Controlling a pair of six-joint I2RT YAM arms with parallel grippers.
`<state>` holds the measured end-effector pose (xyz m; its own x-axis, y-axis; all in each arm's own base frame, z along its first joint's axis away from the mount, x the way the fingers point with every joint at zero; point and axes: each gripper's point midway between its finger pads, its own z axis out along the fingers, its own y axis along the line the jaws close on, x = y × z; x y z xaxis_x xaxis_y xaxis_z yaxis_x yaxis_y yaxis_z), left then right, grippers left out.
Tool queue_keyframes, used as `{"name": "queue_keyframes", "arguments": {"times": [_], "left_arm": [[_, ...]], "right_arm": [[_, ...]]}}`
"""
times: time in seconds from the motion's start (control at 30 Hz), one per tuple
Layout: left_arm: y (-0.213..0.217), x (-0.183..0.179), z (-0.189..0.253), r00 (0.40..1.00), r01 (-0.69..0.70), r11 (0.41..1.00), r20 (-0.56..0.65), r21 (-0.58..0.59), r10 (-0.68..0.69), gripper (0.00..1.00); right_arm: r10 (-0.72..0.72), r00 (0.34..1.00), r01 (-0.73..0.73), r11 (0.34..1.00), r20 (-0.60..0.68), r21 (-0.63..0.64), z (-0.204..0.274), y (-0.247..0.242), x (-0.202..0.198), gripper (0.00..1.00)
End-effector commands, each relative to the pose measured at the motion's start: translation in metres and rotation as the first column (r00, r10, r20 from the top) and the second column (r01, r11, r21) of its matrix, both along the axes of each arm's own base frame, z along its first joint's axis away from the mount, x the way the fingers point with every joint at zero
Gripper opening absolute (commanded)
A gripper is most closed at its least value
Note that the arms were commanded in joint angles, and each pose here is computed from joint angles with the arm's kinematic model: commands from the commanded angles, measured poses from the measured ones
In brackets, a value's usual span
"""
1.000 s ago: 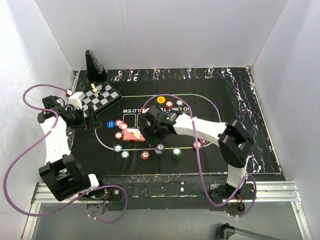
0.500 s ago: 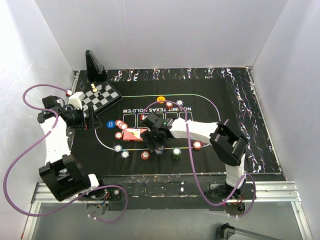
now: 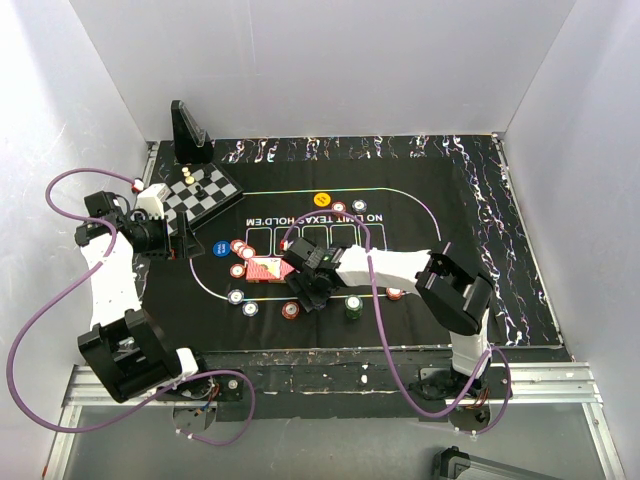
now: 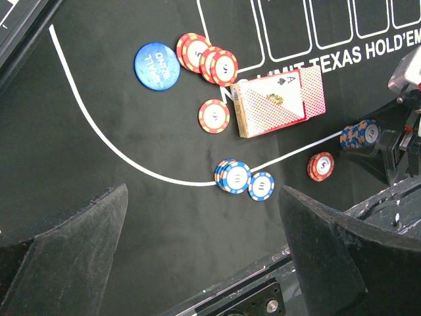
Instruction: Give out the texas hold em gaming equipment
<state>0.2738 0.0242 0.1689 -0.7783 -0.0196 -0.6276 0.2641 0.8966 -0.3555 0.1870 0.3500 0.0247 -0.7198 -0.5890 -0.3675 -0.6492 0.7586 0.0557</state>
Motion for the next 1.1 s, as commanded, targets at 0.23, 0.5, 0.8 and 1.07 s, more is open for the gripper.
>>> {"name": "queue_keyframes", "arguments": {"times": [0.23,0.5,0.8,1.07], "left_arm": [[-0.005,-0.002,0.011,0.999,0.013,1.0,0.051,0.008,-0.013,1.0],[-0.005,-0.002,0.011,0.999,0.015,1.0,0.051,0.01,-0.015,1.0],[-0.005,0.0,0.015,0.998,0.013,1.0,0.059,0.002,-0.013,1.0],[-0.004,0.001,0.017,0.998,0.011,1.0,0.064,0.007,-0.012,1.0]], "right_arm": [[-0.038,0.998,0.041,0.998,0.052,-0.053,-0.001,-0.009,0.01,0.52],[-0.042,0.997,0.044,0.999,0.062,-0.029,0.007,-0.009,0.01,0.27],[-0.046,0.994,0.04,0.997,0.098,0.062,0.052,0.0,0.013,0.07],[-0.086,0.984,0.071,0.992,0.154,0.104,0.086,-0.012,0.022,0.05]]}}
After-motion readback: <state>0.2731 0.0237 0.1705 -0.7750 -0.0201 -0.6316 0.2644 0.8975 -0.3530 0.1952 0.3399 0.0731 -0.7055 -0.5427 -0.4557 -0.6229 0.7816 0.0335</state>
